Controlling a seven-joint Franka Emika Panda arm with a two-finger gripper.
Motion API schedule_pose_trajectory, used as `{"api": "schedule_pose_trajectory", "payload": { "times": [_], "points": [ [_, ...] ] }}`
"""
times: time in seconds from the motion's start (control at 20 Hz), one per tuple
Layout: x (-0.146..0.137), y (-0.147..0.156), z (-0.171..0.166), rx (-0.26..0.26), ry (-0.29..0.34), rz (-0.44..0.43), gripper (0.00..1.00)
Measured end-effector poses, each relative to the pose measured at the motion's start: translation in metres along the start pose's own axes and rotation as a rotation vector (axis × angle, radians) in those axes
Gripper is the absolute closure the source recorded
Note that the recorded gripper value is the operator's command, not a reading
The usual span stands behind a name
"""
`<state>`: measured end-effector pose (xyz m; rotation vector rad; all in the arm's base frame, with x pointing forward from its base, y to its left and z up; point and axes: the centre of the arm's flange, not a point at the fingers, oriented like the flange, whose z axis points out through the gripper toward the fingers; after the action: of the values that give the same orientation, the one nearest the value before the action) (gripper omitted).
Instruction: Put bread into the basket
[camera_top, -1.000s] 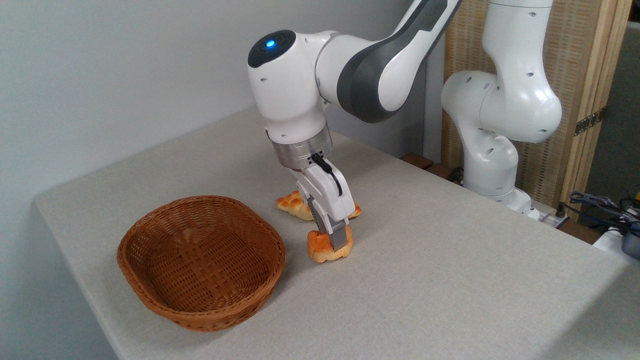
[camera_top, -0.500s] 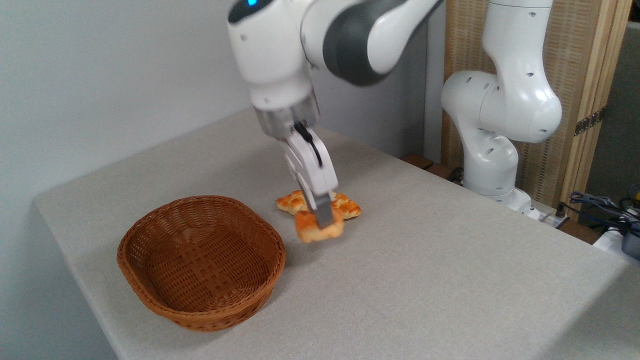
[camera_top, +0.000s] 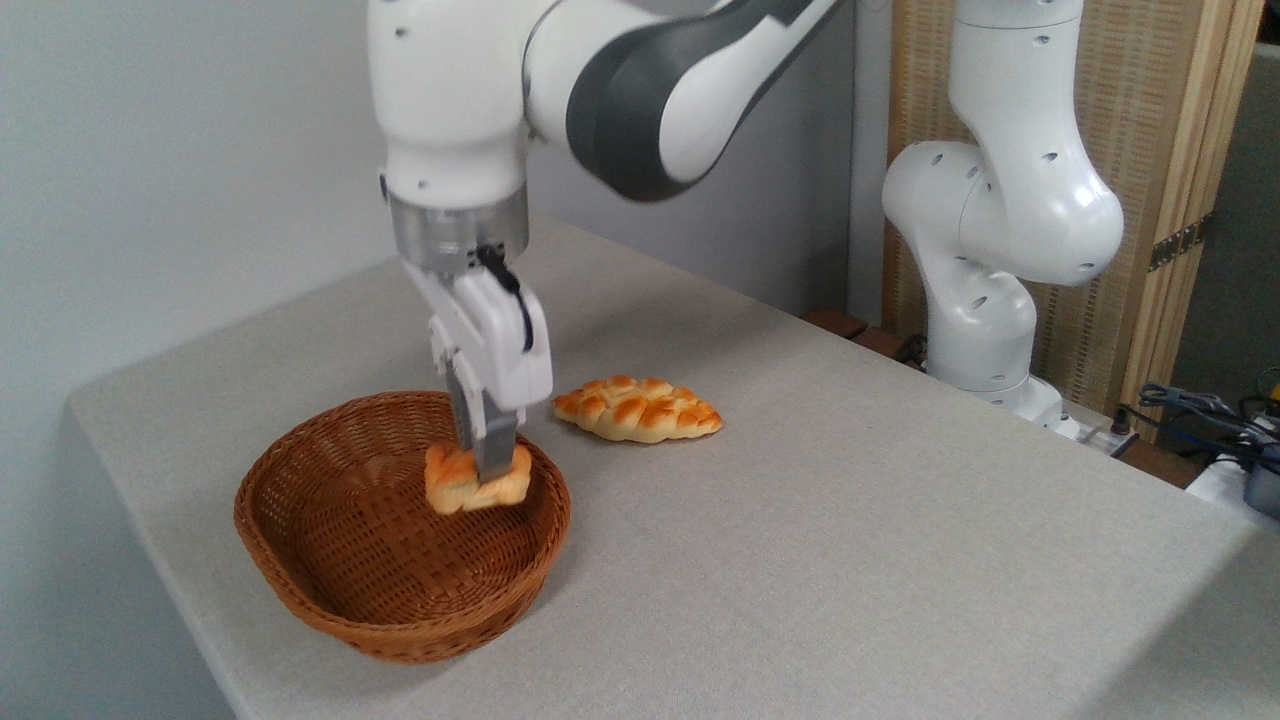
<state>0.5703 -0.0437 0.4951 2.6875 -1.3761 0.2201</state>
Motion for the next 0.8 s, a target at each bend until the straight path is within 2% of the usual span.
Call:
{"api": "schedule_pose_trajectory", "payload": {
  "times": [0.05, 0.1, 0.2, 0.35, 0.8],
  "points": [
    [0.002, -0.005, 0.009, 0.007, 0.005, -0.004, 0.45],
    [0.004, -0.01, 0.02, 0.014, 0.012, -0.008, 0.1],
    [0.013, -0.013, 0.041, 0.015, 0.014, 0.001, 0.0],
    [0.022, -0.01, 0.059, 0.002, 0.008, 0.016, 0.0],
    [0.025, -0.012, 0.049, 0.017, 0.02, 0.018, 0.0]
  ]
}}
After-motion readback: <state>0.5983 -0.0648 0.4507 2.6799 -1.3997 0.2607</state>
